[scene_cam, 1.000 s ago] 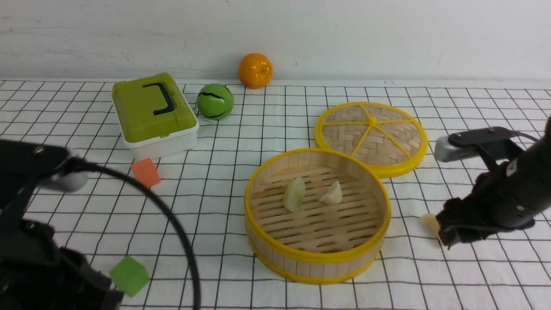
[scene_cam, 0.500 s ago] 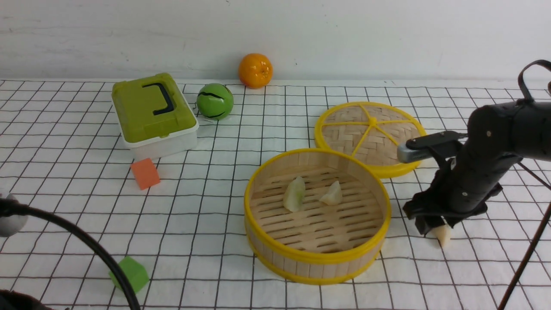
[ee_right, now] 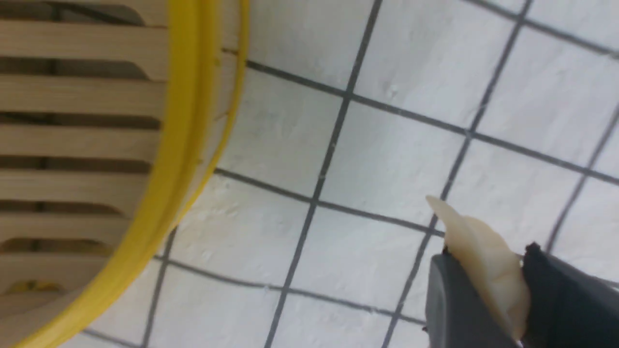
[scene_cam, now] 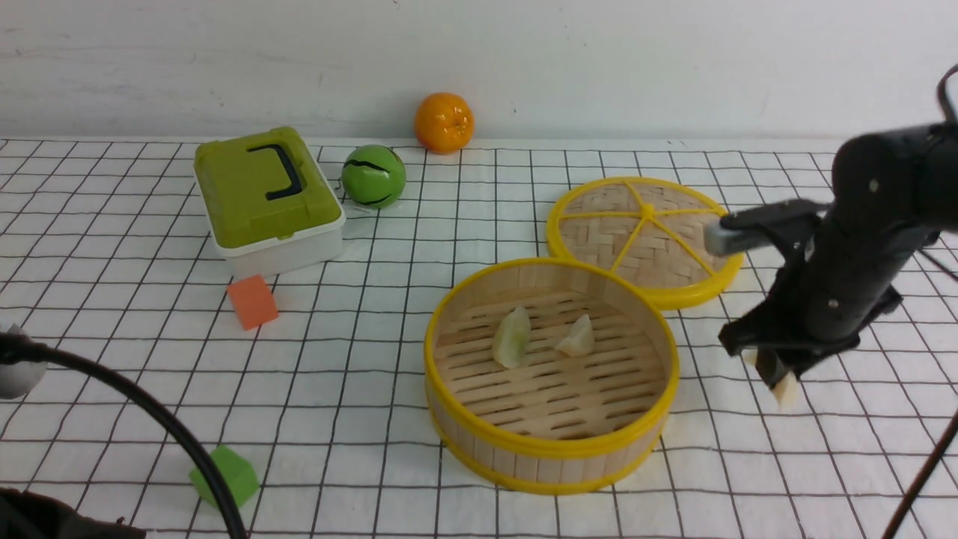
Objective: Put the dumplings into the steamer on the table with the white tablecloth.
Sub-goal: 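Reach for and grasp a dumpling lying on the table beside the steamer, then place the dumpling in the bamboo steamer basket with the right gripper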
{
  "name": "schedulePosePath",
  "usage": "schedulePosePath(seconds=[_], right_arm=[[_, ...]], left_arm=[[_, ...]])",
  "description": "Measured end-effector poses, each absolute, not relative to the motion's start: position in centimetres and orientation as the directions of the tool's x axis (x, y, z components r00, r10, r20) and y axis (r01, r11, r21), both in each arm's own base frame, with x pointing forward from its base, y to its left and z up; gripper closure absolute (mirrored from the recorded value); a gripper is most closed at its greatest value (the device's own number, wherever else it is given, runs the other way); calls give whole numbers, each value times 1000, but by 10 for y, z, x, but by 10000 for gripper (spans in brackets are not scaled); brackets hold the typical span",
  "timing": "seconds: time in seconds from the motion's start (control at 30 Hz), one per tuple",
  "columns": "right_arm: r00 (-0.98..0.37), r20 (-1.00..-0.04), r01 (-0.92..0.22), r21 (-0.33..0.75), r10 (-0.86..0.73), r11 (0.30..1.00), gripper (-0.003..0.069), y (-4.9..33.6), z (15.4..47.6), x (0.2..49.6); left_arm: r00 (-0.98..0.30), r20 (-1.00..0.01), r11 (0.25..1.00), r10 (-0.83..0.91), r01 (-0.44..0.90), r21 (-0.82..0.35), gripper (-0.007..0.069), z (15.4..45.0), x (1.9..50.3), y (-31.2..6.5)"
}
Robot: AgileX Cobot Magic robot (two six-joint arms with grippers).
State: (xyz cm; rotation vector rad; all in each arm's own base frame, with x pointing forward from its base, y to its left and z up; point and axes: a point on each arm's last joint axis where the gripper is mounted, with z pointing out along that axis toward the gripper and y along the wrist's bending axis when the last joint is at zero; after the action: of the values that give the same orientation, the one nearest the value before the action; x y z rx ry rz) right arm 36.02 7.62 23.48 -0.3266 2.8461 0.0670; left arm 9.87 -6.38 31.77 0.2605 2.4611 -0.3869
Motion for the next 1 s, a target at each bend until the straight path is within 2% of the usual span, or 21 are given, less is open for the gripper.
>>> schedulePosePath(seconds=[0.03, 0.07, 0.13, 0.27, 0.37, 0.43, 0.47, 0.5, 0.53, 0.57, 0.67, 0.8, 0.97, 1.0], right_arm=[[-917, -322, -255, 18, -236, 967, 484, 86, 257, 355], [-915, -324, -260, 18, -240, 965, 484, 87, 259, 354], [-862, -411, -343, 40, -298, 938, 484, 117, 297, 342], [-788, -486, -468, 75, -377, 881, 484, 167, 316, 327], [-763, -496, -519, 85, -415, 851, 484, 193, 307, 323], [-761, -484, -537, 93, -433, 839, 484, 212, 289, 325], [-760, -484, -537, 93, -433, 839, 484, 213, 288, 326], [-776, -457, -529, 98, -434, 843, 484, 220, 270, 332], [-778, -455, -527, 98, -433, 844, 484, 220, 268, 333], [-796, -418, -516, 93, -437, 851, 484, 224, 248, 340], [-816, -371, -506, 90, -442, 858, 484, 228, 223, 346], [-823, -355, -502, 86, -445, 860, 481, 232, 202, 353], [-835, -373, -469, 98, -404, 878, 377, 234, 197, 357], [-837, -373, -464, 99, -399, 880, 335, 234, 199, 358]], left_arm=[[-782, -616, 938, 94, 277, -209, 638, 318, 99, -64], [-782, -617, 938, 93, 277, -209, 638, 318, 99, -64], [-775, -623, 936, 110, 291, -196, 638, 318, 99, -63], [-760, -634, 930, 146, 324, -174, 638, 319, 98, -63], [-736, -654, 919, 174, 361, -162, 638, 322, 93, -60], [-695, -695, 902, 183, 400, -163, 638, 328, 82, -54], [-692, -698, 900, 185, 405, -163, 638, 328, 80, -54], [-664, -727, 893, 177, 419, -165, 638, 332, 71, -47], [-665, -726, 893, 177, 419, -166, 638, 332, 70, -47], [-637, -753, 888, 165, 428, -168, 638, 335, 58, -39], [-612, -776, 883, 151, 436, -172, 638, 337, 43, -29], [-567, -814, 878, 124, 445, -176, 638, 337, 24, -15], [-521, -848, 873, 95, 453, -180, 638, 325, 8, -4], [-511, -855, 872, 88, 455, -182, 638, 320, 4, -1]])
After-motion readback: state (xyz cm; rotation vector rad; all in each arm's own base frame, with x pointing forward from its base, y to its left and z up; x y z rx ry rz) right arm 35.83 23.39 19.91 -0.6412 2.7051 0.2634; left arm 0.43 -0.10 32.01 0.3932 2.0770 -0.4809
